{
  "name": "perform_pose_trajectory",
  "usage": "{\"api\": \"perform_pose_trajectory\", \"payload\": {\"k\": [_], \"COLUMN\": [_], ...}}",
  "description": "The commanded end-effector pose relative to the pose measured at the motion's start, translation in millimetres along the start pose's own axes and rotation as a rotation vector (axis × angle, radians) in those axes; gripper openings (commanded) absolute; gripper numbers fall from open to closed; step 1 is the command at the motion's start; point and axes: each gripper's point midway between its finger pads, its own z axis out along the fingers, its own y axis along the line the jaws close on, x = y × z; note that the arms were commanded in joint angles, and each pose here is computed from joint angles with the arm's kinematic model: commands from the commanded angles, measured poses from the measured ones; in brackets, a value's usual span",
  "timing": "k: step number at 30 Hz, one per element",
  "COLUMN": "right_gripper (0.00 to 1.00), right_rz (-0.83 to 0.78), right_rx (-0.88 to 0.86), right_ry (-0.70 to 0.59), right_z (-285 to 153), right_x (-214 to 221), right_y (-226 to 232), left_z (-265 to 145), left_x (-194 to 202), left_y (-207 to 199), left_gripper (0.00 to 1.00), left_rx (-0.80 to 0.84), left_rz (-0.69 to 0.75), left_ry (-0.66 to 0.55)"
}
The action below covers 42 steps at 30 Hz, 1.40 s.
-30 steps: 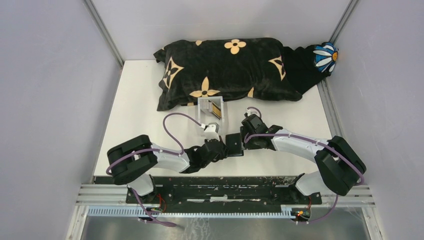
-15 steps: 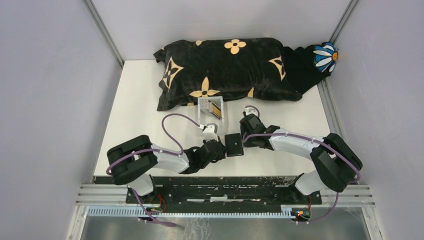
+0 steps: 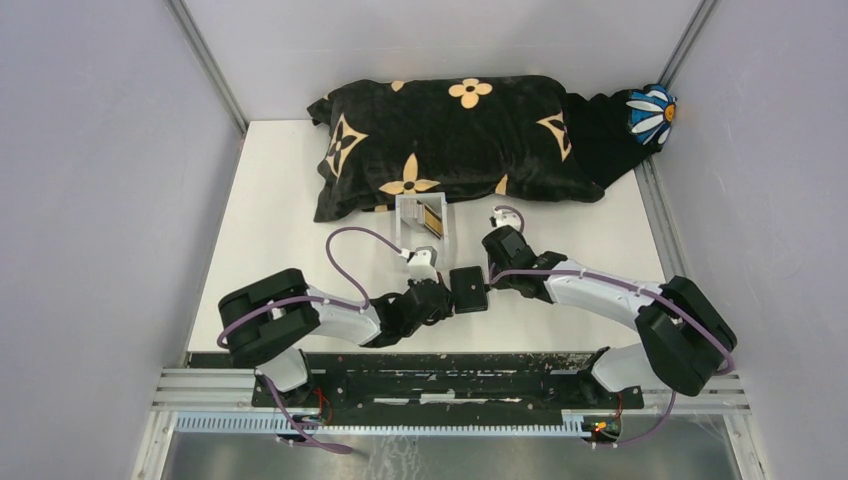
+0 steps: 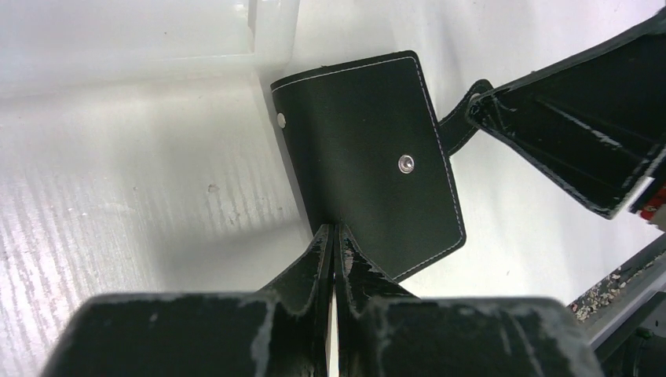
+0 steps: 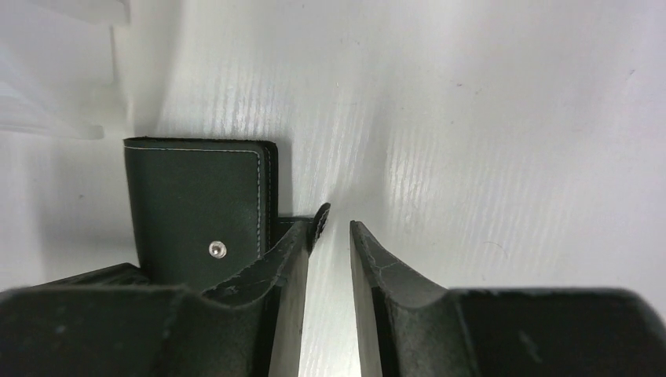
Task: Put the credit cards into the card holder
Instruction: Close the card holder at the center of the board.
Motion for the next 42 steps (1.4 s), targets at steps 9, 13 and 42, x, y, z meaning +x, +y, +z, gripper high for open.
{"api": "perform_pose_trajectory", "payload": {"k": [9,13,42], "right_gripper": [0.34,0.34,0.19], "right_rz": [0.005,0.014,0.020], "right_rx": [-0.006,-0.018,-0.043], "right_ry": [-0.073,-0.070,-0.051], "right_z": [-16.9,-16.1,-19.0], "right_x": [-29.1,-31.5,-30.2], "right_y": [6.8,11.4,16.8], "left_z": [9.0,10.0,11.9], "left_x": [2.6,3.8,7.3], "left_y": [-5.6,-4.8,-2.7], "left_gripper": [0.07,0.07,0.07], "left_rx": [-0.006,-0.012,-0.020], "left_rz": [0.021,0.026,0.026], "left_ry": [0.008,0.013,0.022]}}
